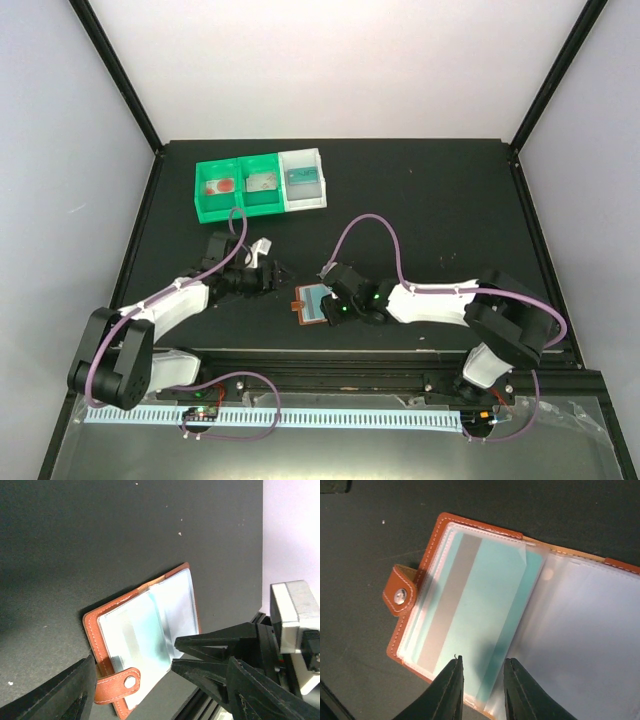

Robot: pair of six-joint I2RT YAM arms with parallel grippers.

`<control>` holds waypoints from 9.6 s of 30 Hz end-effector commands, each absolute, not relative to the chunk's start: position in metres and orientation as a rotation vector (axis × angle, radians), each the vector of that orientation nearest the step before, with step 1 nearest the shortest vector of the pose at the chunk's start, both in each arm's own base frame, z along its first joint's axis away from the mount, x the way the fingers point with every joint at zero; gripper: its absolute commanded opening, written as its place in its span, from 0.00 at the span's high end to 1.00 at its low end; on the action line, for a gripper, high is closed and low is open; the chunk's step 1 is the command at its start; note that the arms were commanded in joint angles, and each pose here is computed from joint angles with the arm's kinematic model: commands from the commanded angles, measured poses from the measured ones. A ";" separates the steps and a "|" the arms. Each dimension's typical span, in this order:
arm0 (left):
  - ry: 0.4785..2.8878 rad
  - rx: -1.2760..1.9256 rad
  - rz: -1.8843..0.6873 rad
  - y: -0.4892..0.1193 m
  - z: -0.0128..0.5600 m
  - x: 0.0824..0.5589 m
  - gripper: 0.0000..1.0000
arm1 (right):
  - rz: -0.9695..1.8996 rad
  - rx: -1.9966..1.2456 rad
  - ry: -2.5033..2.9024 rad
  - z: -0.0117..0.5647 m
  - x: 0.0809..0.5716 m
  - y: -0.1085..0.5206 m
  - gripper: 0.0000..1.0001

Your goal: Take the credit cards out of the card holder

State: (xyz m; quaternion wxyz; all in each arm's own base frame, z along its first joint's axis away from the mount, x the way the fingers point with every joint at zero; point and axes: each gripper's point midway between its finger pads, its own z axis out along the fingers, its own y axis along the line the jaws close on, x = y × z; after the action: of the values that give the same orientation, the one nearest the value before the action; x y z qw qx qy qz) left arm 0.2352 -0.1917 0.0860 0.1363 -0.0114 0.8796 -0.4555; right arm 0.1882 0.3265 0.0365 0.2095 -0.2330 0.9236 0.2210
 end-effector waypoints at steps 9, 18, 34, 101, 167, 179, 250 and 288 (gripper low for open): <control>2.501 -0.015 -1.429 -0.208 0.094 0.237 0.27 | 0.611 -0.616 2.585 0.027 0.198 0.329 0.81; 2.495 -0.024 -1.505 -0.217 0.093 0.238 0.25 | 0.649 -0.569 2.605 0.018 0.198 0.322 0.95; 2.489 -0.018 -1.583 -0.234 0.085 0.239 0.20 | 0.737 -0.505 2.645 0.005 0.198 0.312 0.99; 2.654 -0.071 -1.422 -0.234 0.050 0.224 0.19 | 0.731 -0.484 2.644 0.006 0.200 0.307 0.99; 2.469 0.047 -1.656 -0.272 0.105 0.227 0.19 | 0.761 -0.401 2.531 0.031 0.210 0.303 0.89; 2.459 0.059 -1.696 -0.284 0.106 0.225 0.19 | 0.744 -0.372 2.503 0.038 0.213 0.297 0.85; 2.565 0.088 -1.593 -0.302 0.074 0.221 0.28 | 0.826 -0.268 2.526 0.053 0.213 0.249 0.71; 2.580 -0.048 -1.453 -0.255 0.061 0.232 0.38 | 0.855 -0.287 2.637 0.029 0.203 0.264 0.97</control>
State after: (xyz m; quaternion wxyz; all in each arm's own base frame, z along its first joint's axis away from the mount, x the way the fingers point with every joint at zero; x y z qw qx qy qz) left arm 0.2346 -0.2545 0.0471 0.0800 -0.0274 0.8750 -0.4768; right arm 0.2026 0.2677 0.0211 0.1694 -0.0998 0.9280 0.3164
